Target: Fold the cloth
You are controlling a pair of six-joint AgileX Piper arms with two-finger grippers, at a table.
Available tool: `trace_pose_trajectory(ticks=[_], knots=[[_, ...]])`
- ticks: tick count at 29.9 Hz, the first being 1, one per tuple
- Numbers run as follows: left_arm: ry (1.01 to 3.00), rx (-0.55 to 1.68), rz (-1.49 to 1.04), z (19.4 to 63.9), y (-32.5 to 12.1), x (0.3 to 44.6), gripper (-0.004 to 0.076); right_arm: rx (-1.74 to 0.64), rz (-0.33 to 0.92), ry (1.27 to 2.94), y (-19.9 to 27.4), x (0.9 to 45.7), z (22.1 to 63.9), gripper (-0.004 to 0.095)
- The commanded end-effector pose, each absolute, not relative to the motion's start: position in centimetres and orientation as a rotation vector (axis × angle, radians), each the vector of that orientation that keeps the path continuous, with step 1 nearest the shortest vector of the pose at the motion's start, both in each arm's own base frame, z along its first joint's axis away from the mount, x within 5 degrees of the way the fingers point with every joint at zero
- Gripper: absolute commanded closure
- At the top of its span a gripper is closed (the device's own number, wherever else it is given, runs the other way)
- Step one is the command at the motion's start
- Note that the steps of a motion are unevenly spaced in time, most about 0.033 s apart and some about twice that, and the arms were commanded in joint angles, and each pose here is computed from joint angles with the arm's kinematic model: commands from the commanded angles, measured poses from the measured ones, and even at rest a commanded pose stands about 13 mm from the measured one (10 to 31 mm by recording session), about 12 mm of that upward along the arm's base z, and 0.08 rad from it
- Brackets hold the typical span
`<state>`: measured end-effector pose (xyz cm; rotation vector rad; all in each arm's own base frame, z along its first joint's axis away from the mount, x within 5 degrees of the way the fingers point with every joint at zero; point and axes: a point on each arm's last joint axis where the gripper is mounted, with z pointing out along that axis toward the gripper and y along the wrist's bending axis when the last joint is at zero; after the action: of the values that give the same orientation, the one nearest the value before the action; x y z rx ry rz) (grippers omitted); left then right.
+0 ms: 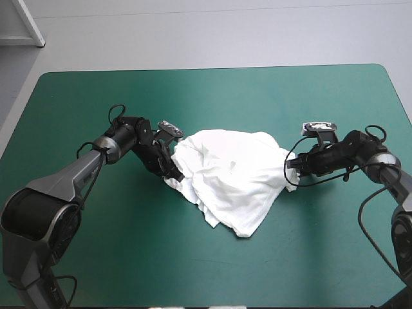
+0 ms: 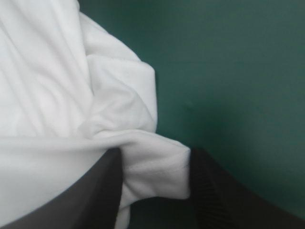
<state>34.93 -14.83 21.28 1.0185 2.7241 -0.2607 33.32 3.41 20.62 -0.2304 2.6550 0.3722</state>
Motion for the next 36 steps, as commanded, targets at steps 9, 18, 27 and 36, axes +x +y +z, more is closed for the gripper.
trace_pose_trajectory(ticks=[9,18,27,36], knots=[[2.653,0.979,-0.273,23.6,-15.1,34.7,0.0705,-0.294,0.367,2.515,3.7,33.9,25.6,0.0917],[2.430,0.860,-0.190,31.7,-13.0,33.8,0.0705,-0.356,0.319,2.186,3.8,32.2,37.6,0.0917],[2.034,0.662,-0.077,45.9,-8.9,29.8,0.0705,-0.406,0.239,1.810,3.8,26.8,50.4,0.0918],[1.557,0.539,0.013,59.8,-5.8,19.7,0.0705,-0.442,0.113,1.439,3.5,17.0,60.4,0.0925]])
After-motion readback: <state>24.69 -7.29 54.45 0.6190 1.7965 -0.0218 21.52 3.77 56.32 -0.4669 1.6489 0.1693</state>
